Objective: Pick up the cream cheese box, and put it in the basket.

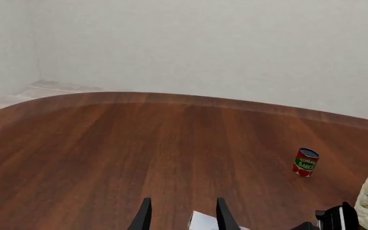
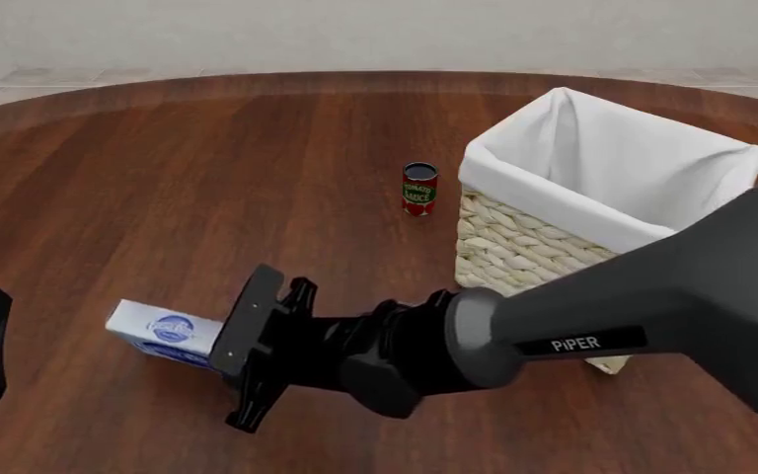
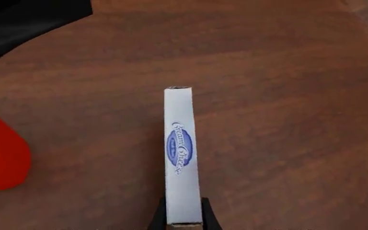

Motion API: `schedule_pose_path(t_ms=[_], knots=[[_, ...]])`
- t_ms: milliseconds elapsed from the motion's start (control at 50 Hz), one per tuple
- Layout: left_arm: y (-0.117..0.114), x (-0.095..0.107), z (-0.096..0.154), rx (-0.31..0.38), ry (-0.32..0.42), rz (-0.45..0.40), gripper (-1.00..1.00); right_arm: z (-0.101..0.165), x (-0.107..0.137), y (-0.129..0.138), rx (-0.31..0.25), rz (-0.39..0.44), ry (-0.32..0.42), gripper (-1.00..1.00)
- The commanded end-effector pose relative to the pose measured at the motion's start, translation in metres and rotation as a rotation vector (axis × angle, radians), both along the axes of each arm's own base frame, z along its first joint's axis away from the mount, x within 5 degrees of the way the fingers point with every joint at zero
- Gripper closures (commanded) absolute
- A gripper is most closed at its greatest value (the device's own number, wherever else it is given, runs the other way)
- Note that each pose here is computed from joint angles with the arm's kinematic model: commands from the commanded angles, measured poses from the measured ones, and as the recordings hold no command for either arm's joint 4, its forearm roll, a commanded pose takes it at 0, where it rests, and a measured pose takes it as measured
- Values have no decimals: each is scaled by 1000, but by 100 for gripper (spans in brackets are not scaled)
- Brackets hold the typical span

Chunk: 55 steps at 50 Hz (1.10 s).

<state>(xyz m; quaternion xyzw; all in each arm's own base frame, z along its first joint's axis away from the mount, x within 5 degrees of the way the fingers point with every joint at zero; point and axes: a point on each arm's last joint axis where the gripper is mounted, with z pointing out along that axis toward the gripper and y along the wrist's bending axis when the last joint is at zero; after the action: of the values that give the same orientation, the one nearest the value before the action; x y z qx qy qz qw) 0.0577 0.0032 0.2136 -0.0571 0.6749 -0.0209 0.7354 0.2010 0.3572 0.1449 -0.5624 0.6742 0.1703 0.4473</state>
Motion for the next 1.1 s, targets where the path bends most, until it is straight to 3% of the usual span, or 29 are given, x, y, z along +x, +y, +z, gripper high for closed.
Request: schedule_pose_path(t_ms=[20,740,1100], knots=[[0,1,0,0,-1,0,-100,14,-4,-2,33,-1,-8,100],[0,-1,0,3,-2,-3,-100,52,-27,-24,129,10,-26,100],[0,0,0,7,-3,-6,-100,70,-27,-36,157,-7,-40,100]])
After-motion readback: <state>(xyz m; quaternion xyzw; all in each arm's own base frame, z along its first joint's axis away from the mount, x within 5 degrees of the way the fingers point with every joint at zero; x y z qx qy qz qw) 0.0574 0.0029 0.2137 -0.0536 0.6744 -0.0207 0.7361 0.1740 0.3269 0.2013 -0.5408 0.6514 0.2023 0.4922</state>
